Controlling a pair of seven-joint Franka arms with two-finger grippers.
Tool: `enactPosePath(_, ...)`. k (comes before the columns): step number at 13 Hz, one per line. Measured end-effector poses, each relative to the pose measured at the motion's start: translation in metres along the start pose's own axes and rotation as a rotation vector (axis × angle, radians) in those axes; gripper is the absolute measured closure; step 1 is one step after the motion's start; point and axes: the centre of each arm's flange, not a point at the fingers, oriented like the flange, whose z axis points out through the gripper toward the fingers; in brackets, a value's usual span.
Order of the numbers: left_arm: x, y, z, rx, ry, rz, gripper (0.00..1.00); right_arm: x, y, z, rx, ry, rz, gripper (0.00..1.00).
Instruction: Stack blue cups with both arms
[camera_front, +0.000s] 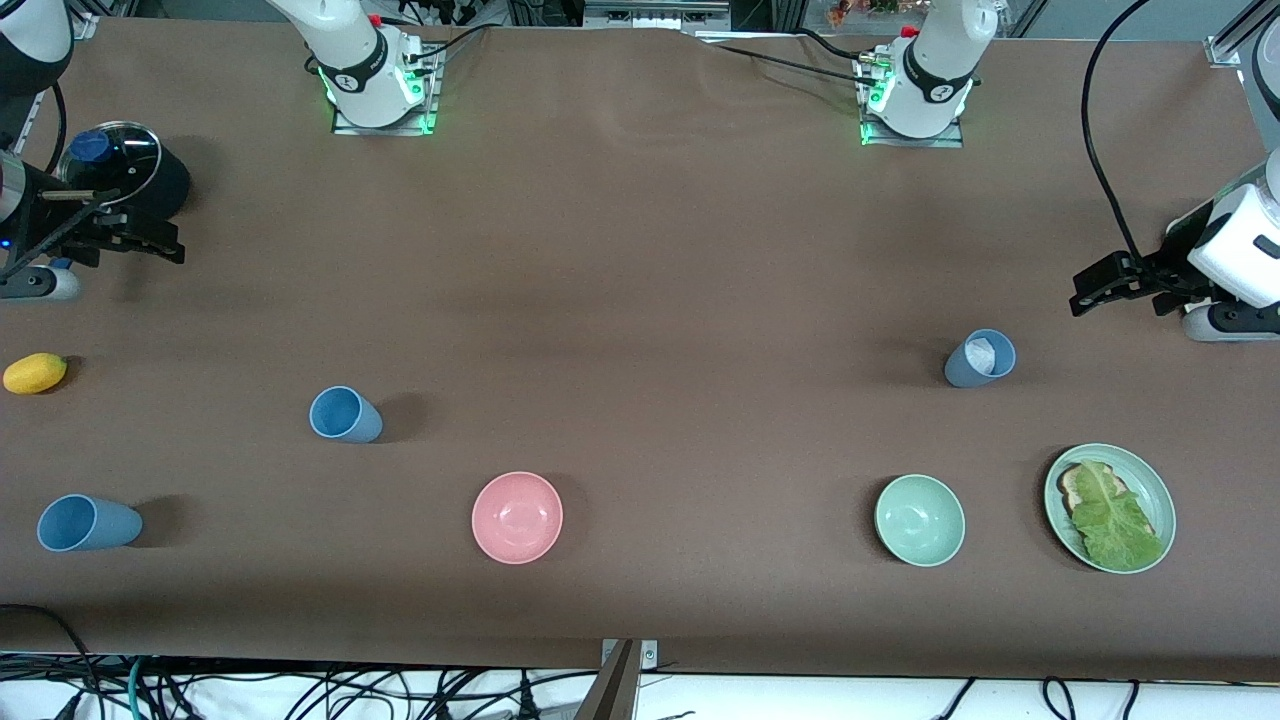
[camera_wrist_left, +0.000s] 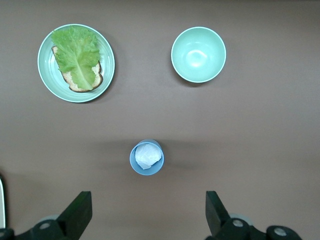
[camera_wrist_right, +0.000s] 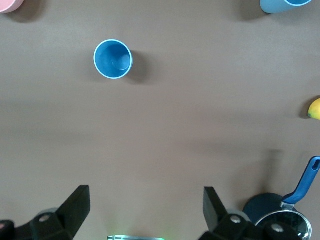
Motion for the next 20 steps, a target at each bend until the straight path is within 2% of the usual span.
enactPosePath(20,0.0012,-0.0001,0.0038,0.0,-0.007,0.0,0.0,0.0008,0.0076,-0.0008,0.0,0.013,0.029,0.0)
